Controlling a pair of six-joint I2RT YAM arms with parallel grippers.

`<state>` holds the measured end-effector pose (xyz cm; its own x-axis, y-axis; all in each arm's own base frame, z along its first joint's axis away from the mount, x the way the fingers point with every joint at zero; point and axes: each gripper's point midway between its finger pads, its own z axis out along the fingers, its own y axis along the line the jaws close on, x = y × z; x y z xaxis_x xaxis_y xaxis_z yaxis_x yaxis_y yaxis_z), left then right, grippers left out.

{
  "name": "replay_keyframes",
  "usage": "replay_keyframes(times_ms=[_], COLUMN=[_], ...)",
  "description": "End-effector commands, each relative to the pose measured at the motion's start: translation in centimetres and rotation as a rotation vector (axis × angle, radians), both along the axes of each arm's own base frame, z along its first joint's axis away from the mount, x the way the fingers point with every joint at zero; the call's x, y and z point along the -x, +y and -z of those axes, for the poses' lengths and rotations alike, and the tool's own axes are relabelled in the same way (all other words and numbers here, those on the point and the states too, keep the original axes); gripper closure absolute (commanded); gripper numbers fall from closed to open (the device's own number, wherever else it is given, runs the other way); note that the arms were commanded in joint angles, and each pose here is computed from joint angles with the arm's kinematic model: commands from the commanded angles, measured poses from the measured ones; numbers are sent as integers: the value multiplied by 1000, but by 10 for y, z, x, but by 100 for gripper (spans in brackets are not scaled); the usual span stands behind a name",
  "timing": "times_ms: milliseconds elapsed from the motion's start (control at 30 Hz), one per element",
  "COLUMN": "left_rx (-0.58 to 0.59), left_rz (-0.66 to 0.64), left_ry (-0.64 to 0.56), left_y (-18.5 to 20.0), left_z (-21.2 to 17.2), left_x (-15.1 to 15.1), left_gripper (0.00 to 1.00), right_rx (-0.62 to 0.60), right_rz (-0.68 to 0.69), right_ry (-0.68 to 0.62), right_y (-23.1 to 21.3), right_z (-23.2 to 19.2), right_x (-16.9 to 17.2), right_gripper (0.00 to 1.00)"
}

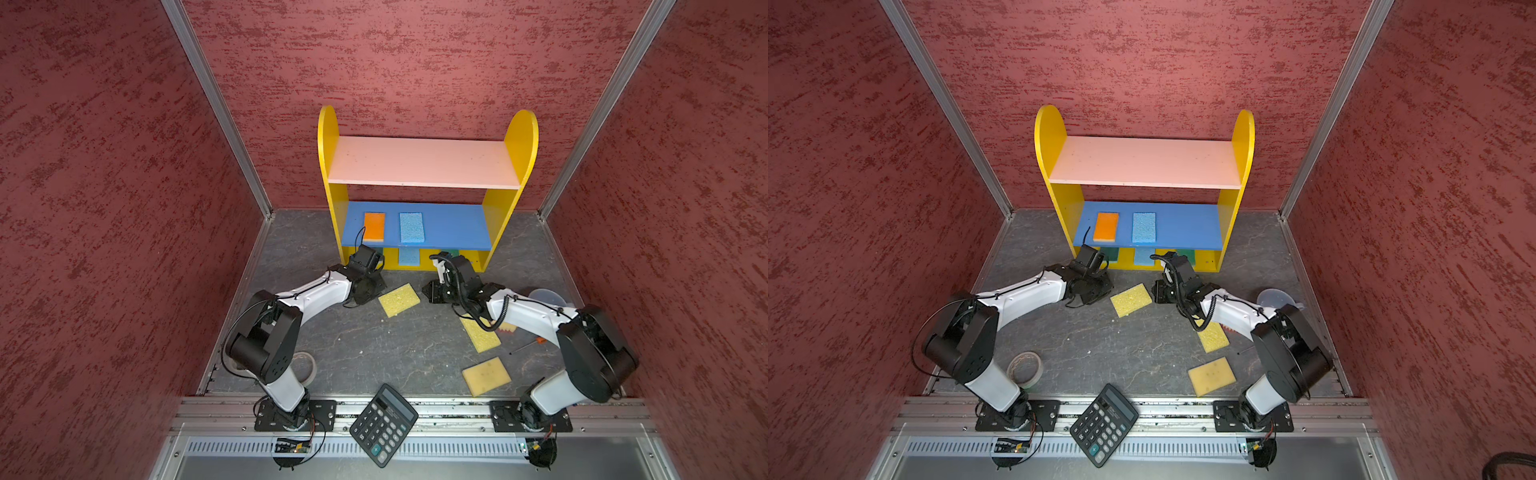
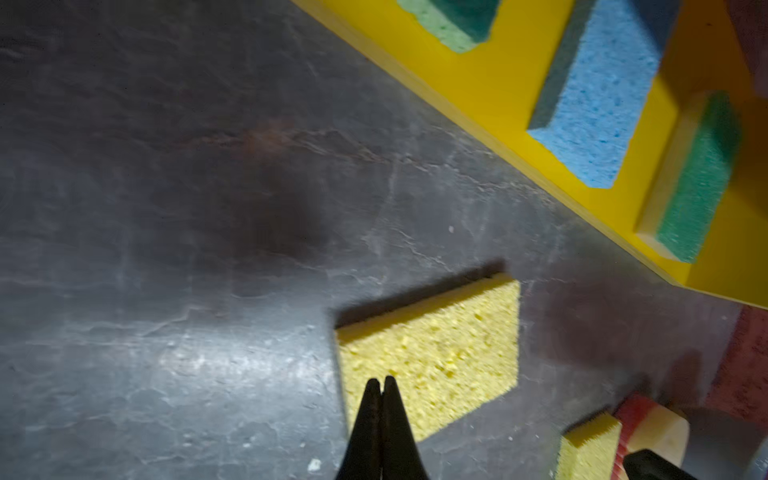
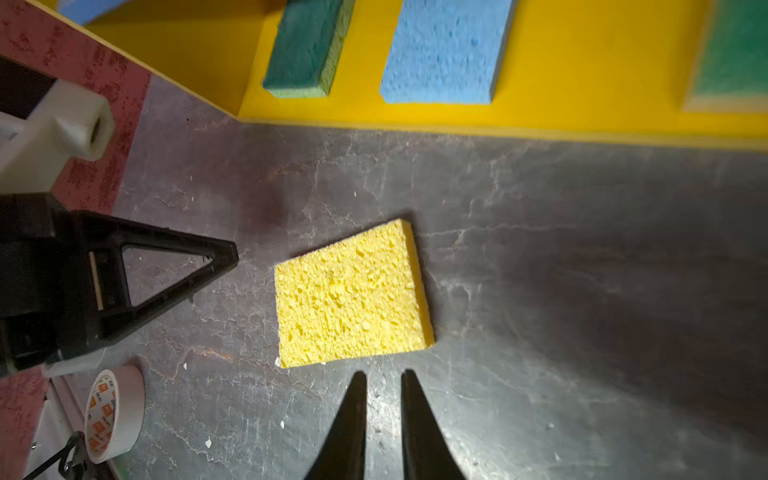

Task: Place and organize the cleaning sponges onto the shelf

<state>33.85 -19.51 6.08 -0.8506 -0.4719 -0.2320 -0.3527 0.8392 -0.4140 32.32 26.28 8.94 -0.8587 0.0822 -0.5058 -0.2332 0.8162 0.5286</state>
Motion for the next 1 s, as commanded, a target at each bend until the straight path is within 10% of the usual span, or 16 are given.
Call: replay_keyframes(times_ms=[0,567,967], left_rx=[-20,11,27], left_rz=[-22,18,136], left_ry=[-71,-64,0], left_y=[6,-12,-37], left_z=[3,39,32], left_x=[-15,-30,31], left_gripper=[100,100,100], right_rx=[-93,-132,-82], right_rz=[41,122,222], right_ry=[25,142,79], right_y=[11,10,-15], right_z=[-1,48,29], right_x=[0,4,-23], right_gripper=[84,86,55])
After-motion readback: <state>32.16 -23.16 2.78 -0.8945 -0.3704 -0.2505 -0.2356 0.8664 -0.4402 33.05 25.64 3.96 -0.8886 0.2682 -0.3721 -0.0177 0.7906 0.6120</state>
